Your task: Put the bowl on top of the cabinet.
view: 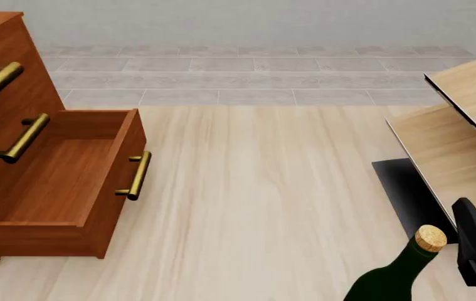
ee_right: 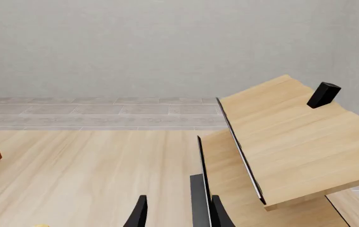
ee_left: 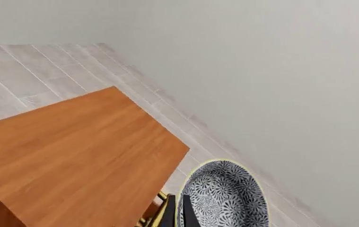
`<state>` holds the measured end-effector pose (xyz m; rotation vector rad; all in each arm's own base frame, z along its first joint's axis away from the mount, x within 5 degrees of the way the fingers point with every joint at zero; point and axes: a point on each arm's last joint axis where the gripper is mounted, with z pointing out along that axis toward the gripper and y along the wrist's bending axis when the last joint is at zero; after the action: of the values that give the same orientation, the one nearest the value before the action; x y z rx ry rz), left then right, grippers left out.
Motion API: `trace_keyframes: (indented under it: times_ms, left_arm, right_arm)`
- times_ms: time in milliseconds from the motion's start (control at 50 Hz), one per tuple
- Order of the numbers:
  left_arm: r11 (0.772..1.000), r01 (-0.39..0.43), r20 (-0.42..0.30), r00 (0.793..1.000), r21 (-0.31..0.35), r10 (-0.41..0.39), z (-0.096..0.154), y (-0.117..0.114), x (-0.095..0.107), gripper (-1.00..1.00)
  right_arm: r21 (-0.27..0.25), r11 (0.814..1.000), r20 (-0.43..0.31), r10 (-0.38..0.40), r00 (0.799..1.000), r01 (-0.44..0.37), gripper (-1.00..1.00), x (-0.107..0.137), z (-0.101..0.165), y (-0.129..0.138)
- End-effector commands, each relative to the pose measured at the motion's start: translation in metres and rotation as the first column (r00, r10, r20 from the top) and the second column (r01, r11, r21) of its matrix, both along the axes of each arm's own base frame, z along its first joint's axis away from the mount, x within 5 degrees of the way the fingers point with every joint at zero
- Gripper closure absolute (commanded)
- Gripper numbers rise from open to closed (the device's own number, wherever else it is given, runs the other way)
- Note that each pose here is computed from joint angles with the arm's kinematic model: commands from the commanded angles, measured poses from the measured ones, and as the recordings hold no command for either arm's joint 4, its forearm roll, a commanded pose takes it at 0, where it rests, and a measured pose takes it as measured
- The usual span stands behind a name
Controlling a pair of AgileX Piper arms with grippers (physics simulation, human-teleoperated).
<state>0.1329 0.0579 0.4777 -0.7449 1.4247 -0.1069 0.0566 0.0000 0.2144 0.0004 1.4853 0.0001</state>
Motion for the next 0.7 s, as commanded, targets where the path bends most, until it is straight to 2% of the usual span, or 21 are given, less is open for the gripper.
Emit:
trace_keyframes:
  times_ms: [20, 80, 120, 360, 380, 420, 700]
  left_arm:
    - [0.995, -0.08, 0.007, 0.997, -0.066, 0.081, 0.007, 0.004, -0.016, 1.0]
    - [0.995, -0.078, 0.009, 0.997, -0.07, 0.079, 0.008, 0.003, -0.017, 1.0]
    - [0.989, -0.096, -0.004, 0.995, -0.11, 0.096, 0.003, 0.007, -0.016, 1.0]
    - [0.984, -0.144, -0.006, 0.99, -0.101, 0.144, 0.008, 0.011, -0.021, 1.0]
    - [0.98, -0.145, -0.029, 0.989, -0.133, 0.143, 0.002, 0.013, -0.017, 1.0]
    - [0.981, -0.157, -0.012, 0.988, -0.115, 0.157, 0.007, 0.013, -0.02, 1.0]
    - [0.97, -0.203, -0.026, 0.979, -0.136, 0.201, 0.002, 0.024, -0.015, 1.0]
  right_arm:
    - [0.0, 1.0, 0.0, 0.0, 1.0, 0.0, -1.0, 0.0, 0.0, 0.0]
    - [0.0, 1.0, 0.0, 0.0, 1.0, 0.0, -1.0, 0.0, 0.0, 0.0]
    - [0.0, 1.0, 0.0, 0.0, 1.0, 0.0, -1.0, 0.0, 0.0, 0.0]
    - [0.0, 1.0, 0.0, 0.0, 1.0, 0.0, -1.0, 0.0, 0.0, 0.0]
    - [0.0, 1.0, 0.0, 0.0, 1.0, 0.0, -1.0, 0.0, 0.0, 0.0]
    - [0.0, 1.0, 0.0, 0.0, 1.0, 0.0, -1.0, 0.0, 0.0, 0.0]
    - [0.0, 1.0, 0.0, 0.0, 1.0, 0.0, -1.0, 0.0, 0.0, 0.0]
